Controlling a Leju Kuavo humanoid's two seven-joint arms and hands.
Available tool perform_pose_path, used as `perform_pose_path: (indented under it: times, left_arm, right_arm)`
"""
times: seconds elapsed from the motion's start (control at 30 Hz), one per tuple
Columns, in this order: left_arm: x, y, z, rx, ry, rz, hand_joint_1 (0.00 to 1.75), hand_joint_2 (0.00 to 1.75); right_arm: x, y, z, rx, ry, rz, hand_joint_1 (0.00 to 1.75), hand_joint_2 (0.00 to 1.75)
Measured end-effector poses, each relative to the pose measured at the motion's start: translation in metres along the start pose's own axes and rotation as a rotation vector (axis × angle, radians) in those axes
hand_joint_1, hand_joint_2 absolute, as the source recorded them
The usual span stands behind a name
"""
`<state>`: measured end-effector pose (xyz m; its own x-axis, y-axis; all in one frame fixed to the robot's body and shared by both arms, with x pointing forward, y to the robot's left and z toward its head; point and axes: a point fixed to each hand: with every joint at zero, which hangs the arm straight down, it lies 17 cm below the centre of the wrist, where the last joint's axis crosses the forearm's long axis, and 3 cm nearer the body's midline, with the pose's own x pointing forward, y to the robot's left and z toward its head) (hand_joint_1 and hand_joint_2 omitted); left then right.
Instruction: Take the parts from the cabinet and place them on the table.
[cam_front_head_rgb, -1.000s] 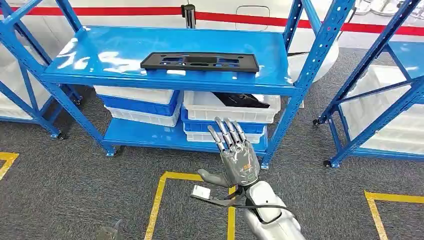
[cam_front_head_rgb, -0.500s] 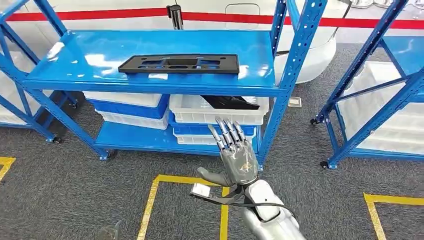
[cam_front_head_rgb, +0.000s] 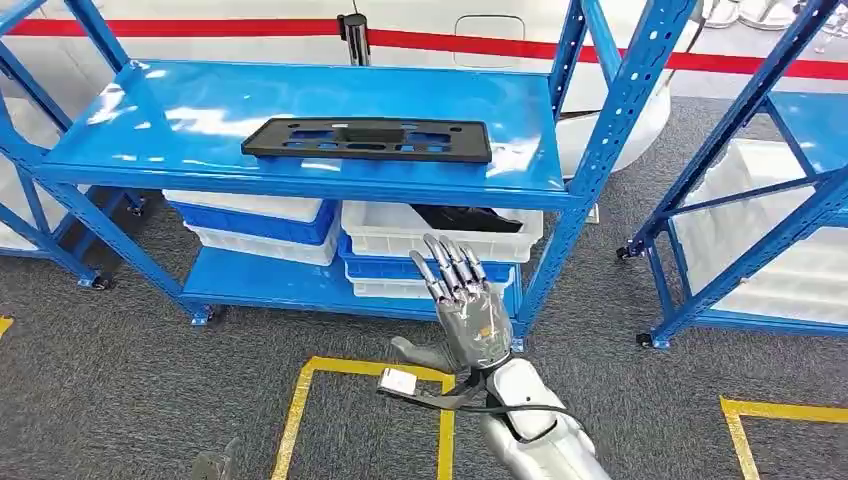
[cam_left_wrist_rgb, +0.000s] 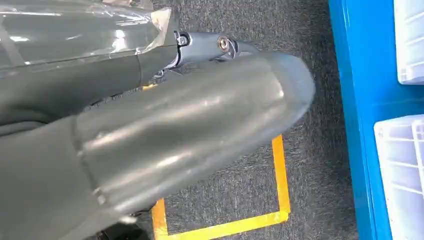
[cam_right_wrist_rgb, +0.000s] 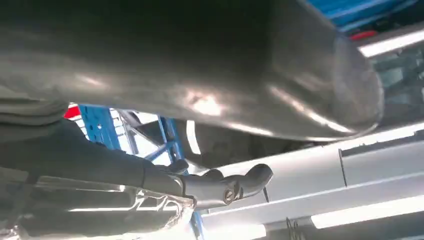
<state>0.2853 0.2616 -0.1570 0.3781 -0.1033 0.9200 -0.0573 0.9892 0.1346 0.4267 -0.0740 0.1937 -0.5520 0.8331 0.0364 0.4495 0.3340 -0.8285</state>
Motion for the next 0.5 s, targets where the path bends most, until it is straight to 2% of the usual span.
perform_pose_path:
  times: [0.5]
  left_arm:
    - [-0.0009,-0.0030,0.0002,-0.004,0.006,0.005,0.00,0.00]
  right_arm:
    - [0.0021,0.0023,0.0009,0.004,-0.005,0.005,0.00,0.00]
